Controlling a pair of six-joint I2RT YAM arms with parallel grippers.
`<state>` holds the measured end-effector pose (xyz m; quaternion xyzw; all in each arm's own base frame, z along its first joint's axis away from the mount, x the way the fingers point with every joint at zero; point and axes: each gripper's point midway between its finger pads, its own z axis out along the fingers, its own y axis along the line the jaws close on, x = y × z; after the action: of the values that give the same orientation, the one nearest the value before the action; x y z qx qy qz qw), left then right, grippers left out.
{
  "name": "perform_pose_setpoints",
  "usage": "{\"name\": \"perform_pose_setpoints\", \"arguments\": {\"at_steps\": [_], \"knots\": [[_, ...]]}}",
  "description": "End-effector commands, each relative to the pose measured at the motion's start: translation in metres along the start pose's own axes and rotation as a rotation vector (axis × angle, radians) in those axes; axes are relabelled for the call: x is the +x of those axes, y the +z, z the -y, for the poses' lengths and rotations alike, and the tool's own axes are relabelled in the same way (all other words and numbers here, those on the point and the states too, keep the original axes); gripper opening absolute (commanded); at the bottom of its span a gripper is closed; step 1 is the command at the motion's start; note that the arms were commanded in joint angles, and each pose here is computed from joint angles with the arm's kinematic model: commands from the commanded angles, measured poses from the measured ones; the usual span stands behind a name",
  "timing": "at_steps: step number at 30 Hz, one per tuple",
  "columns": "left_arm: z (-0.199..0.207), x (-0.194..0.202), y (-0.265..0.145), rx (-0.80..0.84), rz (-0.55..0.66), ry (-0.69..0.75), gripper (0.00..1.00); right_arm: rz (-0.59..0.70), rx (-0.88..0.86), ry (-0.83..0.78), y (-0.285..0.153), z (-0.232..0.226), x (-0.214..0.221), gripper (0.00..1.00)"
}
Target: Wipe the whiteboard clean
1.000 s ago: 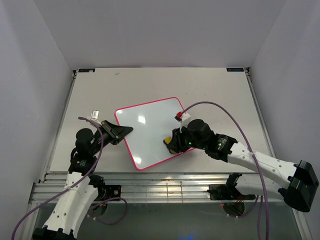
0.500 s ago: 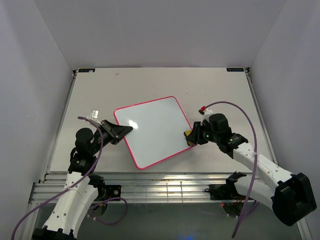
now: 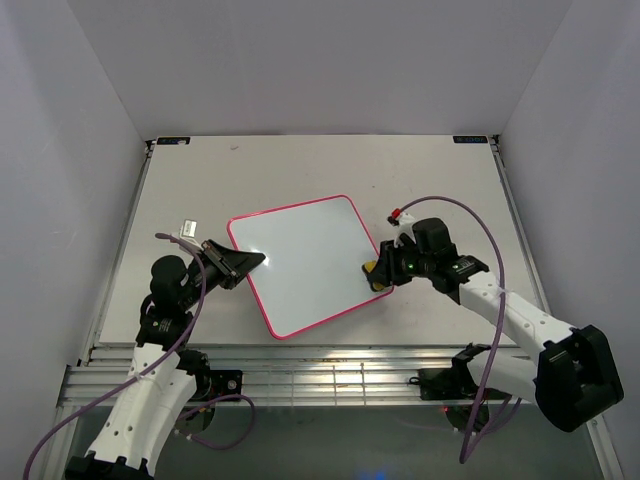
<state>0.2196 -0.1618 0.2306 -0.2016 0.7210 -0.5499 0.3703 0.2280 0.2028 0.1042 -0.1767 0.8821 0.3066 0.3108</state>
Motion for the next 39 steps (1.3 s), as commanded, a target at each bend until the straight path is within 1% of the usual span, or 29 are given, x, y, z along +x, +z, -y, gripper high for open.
{"name": "perform_pose_setpoints", "arguments": {"at_steps": [1,4,6,8,10,12,13,17,21,26,28,31,32,34,35,37,38,39], "knots": [[0.123,-0.003,-0.034,0.384,-0.045,0.016,0.00,-0.069,-0.157,-0.059,0.000,-0.054,0.007,0.08],[0.124,-0.003,-0.034,0.385,-0.044,0.019,0.00,-0.091,-0.198,-0.090,0.006,-0.080,0.009,0.08],[0.126,-0.003,-0.035,0.391,-0.044,0.023,0.00,-0.113,-0.194,-0.105,0.012,-0.087,0.011,0.08],[0.127,-0.003,-0.036,0.394,-0.046,0.027,0.00,-0.144,-0.149,-0.098,0.018,-0.077,0.016,0.08],[0.129,-0.002,-0.037,0.399,-0.047,0.033,0.00,-0.148,-0.101,-0.088,0.021,-0.061,0.020,0.08],[0.130,-0.001,-0.039,0.405,-0.048,0.037,0.00,-0.149,-0.063,-0.039,0.021,-0.040,0.020,0.08],[0.129,0.000,-0.039,0.404,-0.050,0.036,0.00,-0.162,-0.041,-0.025,0.020,-0.029,0.028,0.08],[0.127,0.002,-0.039,0.405,-0.055,0.035,0.00,-0.144,0.059,0.047,0.013,0.016,0.028,0.08],[0.125,0.004,-0.039,0.402,-0.064,0.034,0.00,-0.144,0.084,0.071,0.012,0.033,0.024,0.08],[0.122,0.005,-0.039,0.398,-0.069,0.036,0.00,-0.179,0.059,0.069,0.016,0.027,0.016,0.08],[0.121,0.004,-0.038,0.395,-0.064,0.041,0.00,-0.171,0.030,0.064,0.017,0.016,0.010,0.08],[0.117,0.002,-0.035,0.386,-0.051,0.049,0.00,-0.166,-0.049,0.007,0.020,-0.023,0.002,0.08],[0.116,0.002,-0.035,0.384,-0.050,0.048,0.00,-0.174,-0.102,-0.045,0.021,-0.050,0.006,0.08],[0.114,0.001,-0.033,0.376,-0.047,0.047,0.00,-0.149,-0.149,-0.085,0.021,-0.084,-0.002,0.08],[0.113,0.000,-0.032,0.372,-0.045,0.044,0.00,-0.153,-0.212,-0.137,0.022,-0.115,0.005,0.08],[0.111,0.000,-0.031,0.369,-0.041,0.043,0.00,-0.131,-0.246,-0.171,0.024,-0.145,0.000,0.08],[0.111,-0.001,-0.030,0.368,-0.038,0.042,0.00,-0.150,-0.265,-0.208,0.024,-0.166,0.011,0.08],[0.111,-0.001,-0.030,0.367,-0.039,0.040,0.00,-0.154,-0.269,-0.223,0.025,-0.176,0.012,0.08]]}}
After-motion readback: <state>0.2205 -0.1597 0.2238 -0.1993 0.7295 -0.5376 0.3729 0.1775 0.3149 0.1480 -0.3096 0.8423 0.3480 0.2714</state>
